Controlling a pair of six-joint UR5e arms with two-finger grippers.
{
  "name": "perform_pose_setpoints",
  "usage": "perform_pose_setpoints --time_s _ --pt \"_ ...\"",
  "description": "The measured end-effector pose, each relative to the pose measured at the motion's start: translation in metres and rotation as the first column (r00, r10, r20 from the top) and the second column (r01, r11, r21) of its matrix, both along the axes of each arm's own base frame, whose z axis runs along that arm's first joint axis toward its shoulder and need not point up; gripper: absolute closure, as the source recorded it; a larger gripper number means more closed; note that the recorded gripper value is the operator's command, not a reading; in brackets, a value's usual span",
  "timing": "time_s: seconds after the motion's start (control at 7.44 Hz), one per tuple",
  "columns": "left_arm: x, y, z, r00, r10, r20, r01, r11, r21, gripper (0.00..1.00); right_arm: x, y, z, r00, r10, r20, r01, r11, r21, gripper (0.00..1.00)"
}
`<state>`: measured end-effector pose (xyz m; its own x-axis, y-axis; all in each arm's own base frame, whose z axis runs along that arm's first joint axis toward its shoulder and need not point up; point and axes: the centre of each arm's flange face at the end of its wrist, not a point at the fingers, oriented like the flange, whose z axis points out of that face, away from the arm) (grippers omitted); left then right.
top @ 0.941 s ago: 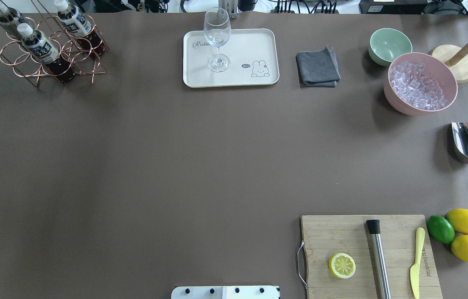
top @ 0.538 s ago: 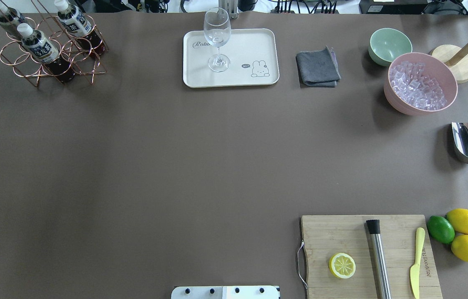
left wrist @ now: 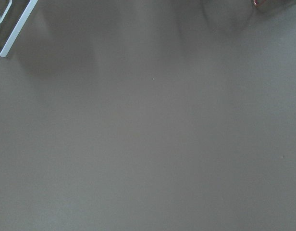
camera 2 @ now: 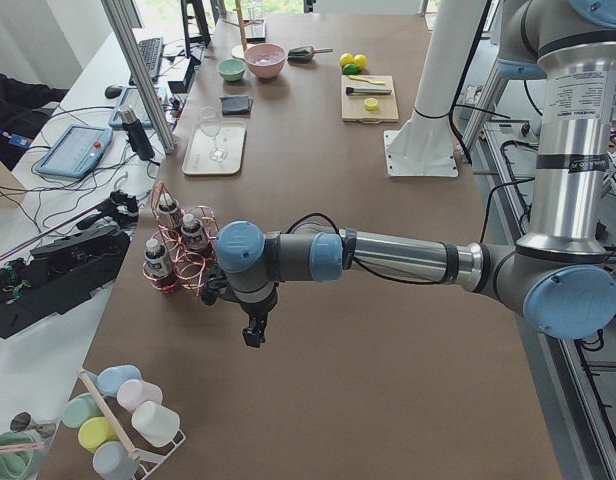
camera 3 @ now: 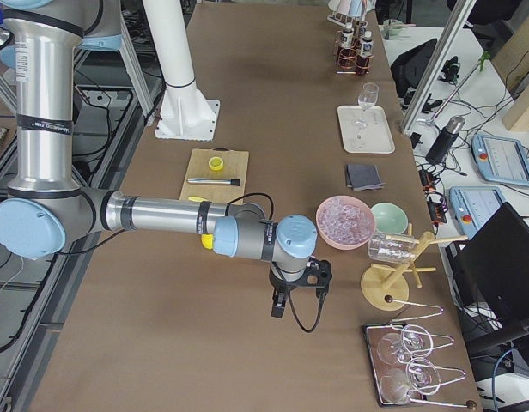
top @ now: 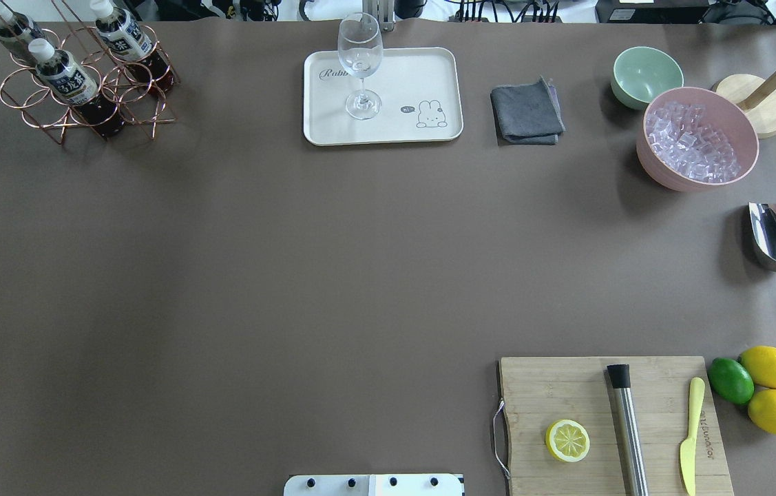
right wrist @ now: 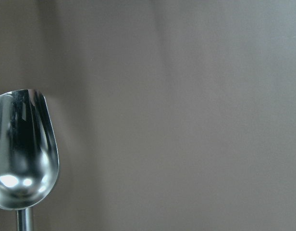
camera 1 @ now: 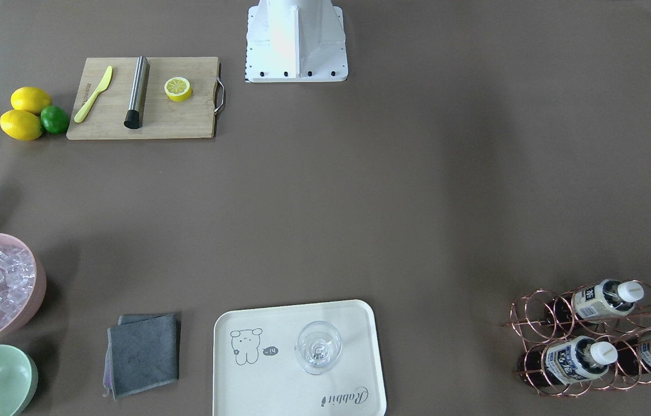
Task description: Take tea from basket to plate
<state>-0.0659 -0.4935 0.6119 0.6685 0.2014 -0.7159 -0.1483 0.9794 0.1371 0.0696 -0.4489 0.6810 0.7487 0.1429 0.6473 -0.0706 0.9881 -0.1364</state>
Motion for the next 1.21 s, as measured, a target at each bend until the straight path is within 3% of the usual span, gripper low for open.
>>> perform_pose_setpoints --time_s 0.27,0.54,0.67,0.94,1.08,1.21 --pt "-0.001 -0.012 -0.012 0.994 0.104 0.025 -0.107 0.985 0.135 0.02 0.0 0.0 0.0 1.0 0.0 0.0 0.0 1.0 -0.001 0.0" --pt "-0.002 -0.029 -0.028 0.979 0.194 0.061 -0.204 0.943 0.263 0.02 0.0 0.0 0.0 1.0 0.0 0.001 0.0 1.0 -0.001 0.0" --pt "-0.002 -0.039 -0.038 0.968 0.236 0.086 -0.251 0.904 0.346 0.02 0.0 0.0 0.0 1.0 0.0 0.001 0.0 1.0 -0.001 0.0" --pt "-0.001 -0.053 -0.05 0.939 0.306 0.159 -0.343 0.78 0.524 0.02 0.0 0.0 0.0 1.0 0.0 0.001 0.0 1.0 -0.001 0.0" --pt "0.0 -0.059 -0.059 0.922 0.331 0.202 -0.384 0.704 0.597 0.02 0.0 0.0 0.0 1.0 0.0 0.002 0.0 1.0 -0.001 0.0" --pt "0.0 -0.067 -0.069 0.907 0.348 0.237 -0.415 0.643 0.644 0.02 0.0 0.0 0.0 1.0 0.0 0.002 0.0 1.0 -0.001 0.0"
